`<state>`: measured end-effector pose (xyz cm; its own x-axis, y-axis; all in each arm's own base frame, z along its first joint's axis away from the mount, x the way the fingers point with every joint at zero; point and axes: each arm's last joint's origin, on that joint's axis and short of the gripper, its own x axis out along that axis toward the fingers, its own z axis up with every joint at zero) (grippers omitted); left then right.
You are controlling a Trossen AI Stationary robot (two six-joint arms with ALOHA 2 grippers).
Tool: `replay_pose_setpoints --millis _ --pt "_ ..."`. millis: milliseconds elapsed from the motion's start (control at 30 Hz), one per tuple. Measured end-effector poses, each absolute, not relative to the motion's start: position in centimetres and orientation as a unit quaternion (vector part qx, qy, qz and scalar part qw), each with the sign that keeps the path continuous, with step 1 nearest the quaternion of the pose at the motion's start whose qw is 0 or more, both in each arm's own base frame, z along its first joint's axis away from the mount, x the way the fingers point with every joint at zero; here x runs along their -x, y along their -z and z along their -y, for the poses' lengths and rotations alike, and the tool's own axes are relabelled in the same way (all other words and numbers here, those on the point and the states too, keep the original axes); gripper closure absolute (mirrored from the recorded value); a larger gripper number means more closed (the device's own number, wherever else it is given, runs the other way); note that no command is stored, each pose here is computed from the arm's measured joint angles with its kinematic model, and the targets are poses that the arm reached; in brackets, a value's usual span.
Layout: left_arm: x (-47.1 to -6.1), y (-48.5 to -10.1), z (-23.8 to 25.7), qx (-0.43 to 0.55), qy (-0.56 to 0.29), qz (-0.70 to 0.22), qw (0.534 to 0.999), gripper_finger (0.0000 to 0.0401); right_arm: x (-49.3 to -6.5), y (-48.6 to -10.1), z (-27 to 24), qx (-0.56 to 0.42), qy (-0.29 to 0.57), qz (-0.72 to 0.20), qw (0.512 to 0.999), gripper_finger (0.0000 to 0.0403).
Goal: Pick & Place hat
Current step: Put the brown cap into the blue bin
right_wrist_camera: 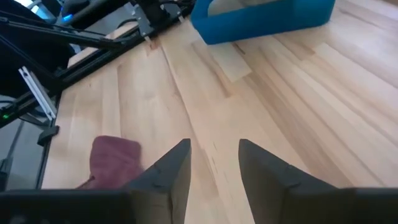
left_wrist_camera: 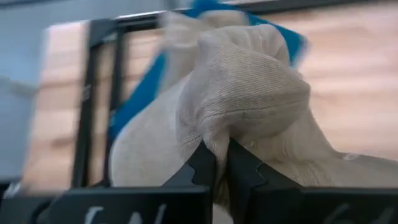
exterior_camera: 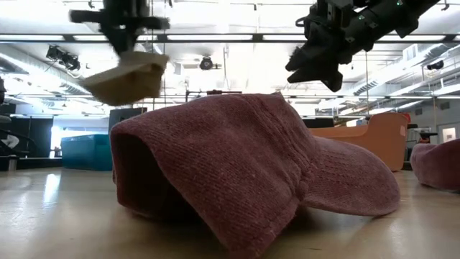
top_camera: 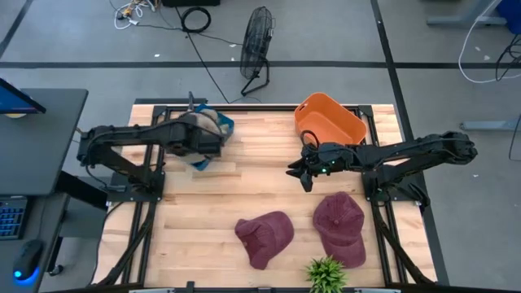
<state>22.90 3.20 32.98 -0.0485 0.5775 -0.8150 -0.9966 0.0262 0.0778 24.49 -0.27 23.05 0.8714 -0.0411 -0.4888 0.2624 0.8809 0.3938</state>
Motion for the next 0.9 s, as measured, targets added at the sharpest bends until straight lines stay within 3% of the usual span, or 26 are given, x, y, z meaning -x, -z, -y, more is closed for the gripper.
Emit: replay_pose_setpoints --millis 167,300,433,667,900 --pt "-23.0 -30.9 -5.5 0.33 -0.66 -0.326 0.591 0.038 -24.4 -23.0 0.3 -0.228 0.082 -0.245 0.939 0.0264" --pt "-22.5 -27.4 -7.6 0.371 -0.69 -0.326 0.529 0.0379 -24.4 -22.9 0.3 -0.228 0.082 -0.247 0.938 0.0264" --pt "-22.1 -24.4 -8.9 0.399 -0.702 -0.308 0.503 0.0379 -24.4 -22.9 0.3 -0.23 0.083 -0.25 0.937 0.0264" --pt "-22.2 -21.6 -10.3 0.432 -0.7 -0.242 0.514 0.0378 -24.4 -22.8 0.3 -0.229 0.084 -0.253 0.936 0.0264" --pt "-22.7 -22.7 -11.0 0.426 -0.707 -0.203 0.527 0.0378 -24.3 -22.8 0.3 -0.229 0.084 -0.254 0.936 0.0264"
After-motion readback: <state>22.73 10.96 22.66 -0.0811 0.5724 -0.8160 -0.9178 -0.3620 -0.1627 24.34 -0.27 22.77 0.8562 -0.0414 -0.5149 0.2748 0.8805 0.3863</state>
